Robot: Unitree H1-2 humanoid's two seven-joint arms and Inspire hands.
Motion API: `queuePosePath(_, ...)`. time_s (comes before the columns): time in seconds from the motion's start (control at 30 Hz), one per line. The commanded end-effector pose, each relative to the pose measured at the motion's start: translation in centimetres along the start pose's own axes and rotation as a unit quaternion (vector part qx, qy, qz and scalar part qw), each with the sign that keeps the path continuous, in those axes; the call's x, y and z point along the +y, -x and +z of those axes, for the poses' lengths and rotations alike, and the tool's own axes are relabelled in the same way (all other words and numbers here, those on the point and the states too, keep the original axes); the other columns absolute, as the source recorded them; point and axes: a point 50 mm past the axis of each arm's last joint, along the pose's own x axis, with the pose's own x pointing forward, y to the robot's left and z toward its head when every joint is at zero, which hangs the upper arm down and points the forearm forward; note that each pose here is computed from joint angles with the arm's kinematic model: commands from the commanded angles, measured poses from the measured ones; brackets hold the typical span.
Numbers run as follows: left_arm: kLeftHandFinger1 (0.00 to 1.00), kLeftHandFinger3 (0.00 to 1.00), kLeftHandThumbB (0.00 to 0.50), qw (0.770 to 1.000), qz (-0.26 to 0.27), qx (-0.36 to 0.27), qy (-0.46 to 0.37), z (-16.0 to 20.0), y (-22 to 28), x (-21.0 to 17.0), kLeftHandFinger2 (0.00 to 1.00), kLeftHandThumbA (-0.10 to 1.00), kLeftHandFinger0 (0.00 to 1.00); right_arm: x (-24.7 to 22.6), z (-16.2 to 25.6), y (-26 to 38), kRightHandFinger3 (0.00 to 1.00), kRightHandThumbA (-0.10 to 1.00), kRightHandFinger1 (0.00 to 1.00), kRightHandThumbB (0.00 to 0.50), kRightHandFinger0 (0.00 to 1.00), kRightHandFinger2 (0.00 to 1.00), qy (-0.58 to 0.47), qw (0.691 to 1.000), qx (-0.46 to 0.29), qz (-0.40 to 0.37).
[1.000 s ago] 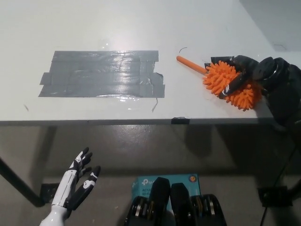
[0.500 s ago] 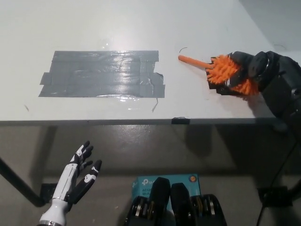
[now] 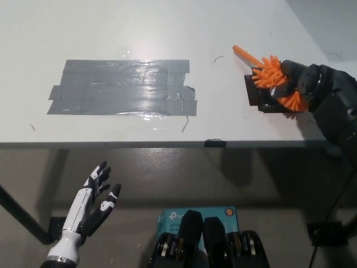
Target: An orange duster is kept infront of the robot in the middle of the table and the robot extends its right arm to grab the duster, picks it up and hands it to a person
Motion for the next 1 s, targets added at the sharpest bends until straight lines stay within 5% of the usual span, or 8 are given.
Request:
queuePosePath(0.0, 1.0, 1.0, 0.072, 0.999, 0.005, -0.034, 0.008, 1.0, -0.8, 0.4, 1.0, 0.68, 0.95, -0.9, -2.4, 0.2, 0.68, -0.1, 0.45, 0.159, 0.03, 0.27, -0.157, 0.986, -0.051, -0.028)
queuePosePath(0.03, 1.0, 1.0, 0.065, 0.999, 0.005, -0.036, 0.007, 1.1, -0.9, 0.5, 1.0, 0.68, 0.94, -1.0, -2.8, 0.3, 0.41, -0.1, 0.47, 0.148, 0.02, 0.41, -0.207, 0.976, -0.059, -0.03)
queuePosePath(0.07, 1.0, 1.0, 0.068, 0.999, 0.006, -0.037, 0.006, 1.2, -1.0, 0.5, 1.0, 0.68, 0.94, -1.1, -3.1, 0.3, 0.45, -0.1, 0.47, 0.159, 0.01, 0.51, -0.271, 0.96, -0.064, -0.03)
queuePosePath(0.23, 1.0, 1.0, 0.082, 0.999, 0.007, -0.032, 0.005, 1.2, -0.9, 0.5, 1.0, 0.7, 0.94, -1.6, -3.3, 1.0, 1.0, -0.1, 0.5, 0.155, 0.0, 1.0, -0.576, 0.809, -0.122, 0.014)
queuePosePath(0.33, 1.0, 1.0, 0.081, 0.999, 0.007, -0.031, 0.008, 1.0, -0.9, 0.4, 1.0, 0.7, 0.94, -1.6, -2.9, 1.6, 1.0, -0.1, 0.47, 0.201, 0.0, 0.99, -0.609, 0.781, -0.138, 0.019)
queuePosePath(0.4, 1.0, 1.0, 0.075, 1.0, 0.006, -0.027, 0.005, 0.8, -0.6, 0.2, 1.0, 0.7, 0.94, -1.0, -2.5, 2.2, 1.0, -0.1, 0.39, 0.131, 0.0, 0.79, -0.652, 0.73, -0.197, 0.055)
queuePosePath(0.57, 1.0, 1.0, 0.077, 1.0, 0.004, -0.019, 0.007, 0.4, 0.1, 0.0, 1.0, 0.7, 0.96, 0.5, -1.2, 3.4, 0.99, -0.1, 0.44, 0.142, 0.01, 0.79, -0.701, 0.661, -0.256, 0.084)
queuePosePath(0.97, 1.0, 1.0, 0.099, 1.0, 0.009, -0.002, 0.008, -0.5, 1.7, -0.6, 1.0, 0.71, 0.95, 5.0, 3.9, 5.0, 0.91, -0.1, 0.3, 0.142, 0.0, 0.71, -0.752, 0.594, -0.269, 0.095)
